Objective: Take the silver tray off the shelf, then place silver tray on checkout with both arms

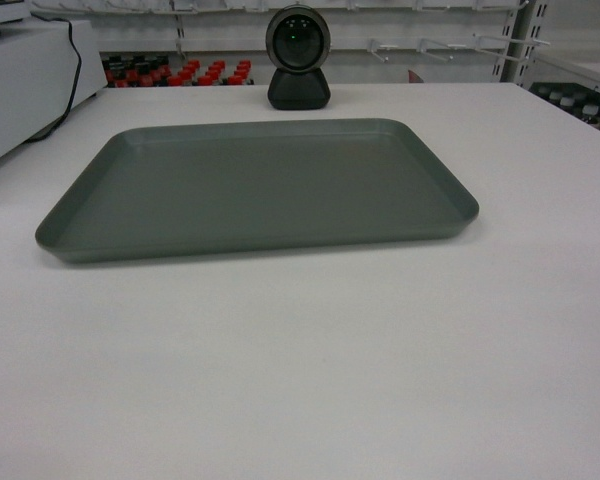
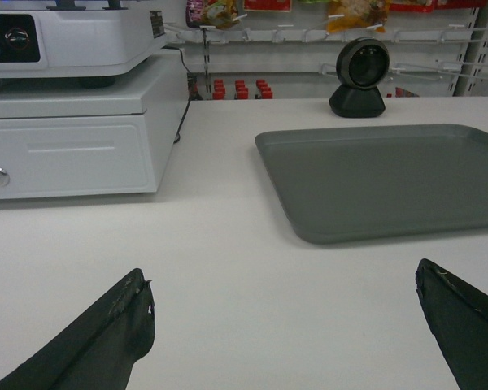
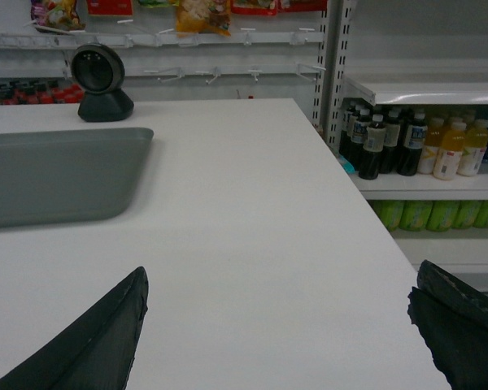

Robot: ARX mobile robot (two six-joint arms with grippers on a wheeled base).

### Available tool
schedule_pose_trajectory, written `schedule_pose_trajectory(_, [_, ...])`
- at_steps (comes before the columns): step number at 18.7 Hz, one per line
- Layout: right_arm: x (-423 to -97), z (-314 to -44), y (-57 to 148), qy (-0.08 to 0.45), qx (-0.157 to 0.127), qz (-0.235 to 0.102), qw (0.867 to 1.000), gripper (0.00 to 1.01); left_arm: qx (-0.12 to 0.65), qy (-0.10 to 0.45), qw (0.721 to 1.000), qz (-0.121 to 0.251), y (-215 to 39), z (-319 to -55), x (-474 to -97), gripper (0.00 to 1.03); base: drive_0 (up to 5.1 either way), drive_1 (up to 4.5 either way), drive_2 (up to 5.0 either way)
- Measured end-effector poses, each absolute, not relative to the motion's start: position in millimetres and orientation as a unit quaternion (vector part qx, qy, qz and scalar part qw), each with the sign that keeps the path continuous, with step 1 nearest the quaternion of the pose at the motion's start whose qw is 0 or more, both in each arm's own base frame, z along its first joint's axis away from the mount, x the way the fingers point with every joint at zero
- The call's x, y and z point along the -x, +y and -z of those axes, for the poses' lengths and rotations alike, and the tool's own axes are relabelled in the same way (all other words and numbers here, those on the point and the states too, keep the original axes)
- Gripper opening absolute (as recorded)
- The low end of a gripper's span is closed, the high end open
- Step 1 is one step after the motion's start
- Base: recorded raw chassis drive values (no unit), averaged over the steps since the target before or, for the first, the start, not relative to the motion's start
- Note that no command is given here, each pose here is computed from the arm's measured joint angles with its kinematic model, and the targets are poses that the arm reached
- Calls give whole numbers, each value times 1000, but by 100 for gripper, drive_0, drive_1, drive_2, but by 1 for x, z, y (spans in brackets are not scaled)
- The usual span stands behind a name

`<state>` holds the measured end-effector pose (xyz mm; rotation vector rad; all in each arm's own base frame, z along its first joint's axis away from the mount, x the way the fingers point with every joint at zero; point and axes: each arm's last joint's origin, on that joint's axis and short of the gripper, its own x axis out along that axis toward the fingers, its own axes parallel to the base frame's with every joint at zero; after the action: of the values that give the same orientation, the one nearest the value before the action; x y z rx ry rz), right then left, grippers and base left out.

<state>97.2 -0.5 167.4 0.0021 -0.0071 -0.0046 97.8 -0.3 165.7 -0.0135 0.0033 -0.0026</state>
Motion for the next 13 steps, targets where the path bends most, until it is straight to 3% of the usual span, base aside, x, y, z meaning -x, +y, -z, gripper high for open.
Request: schedule_pose_trajectory(13, [-97, -167, 0, -2, -1, 2, 1000, 98, 7, 3, 1000, 1, 0, -165, -98, 98, 4, -396, 403])
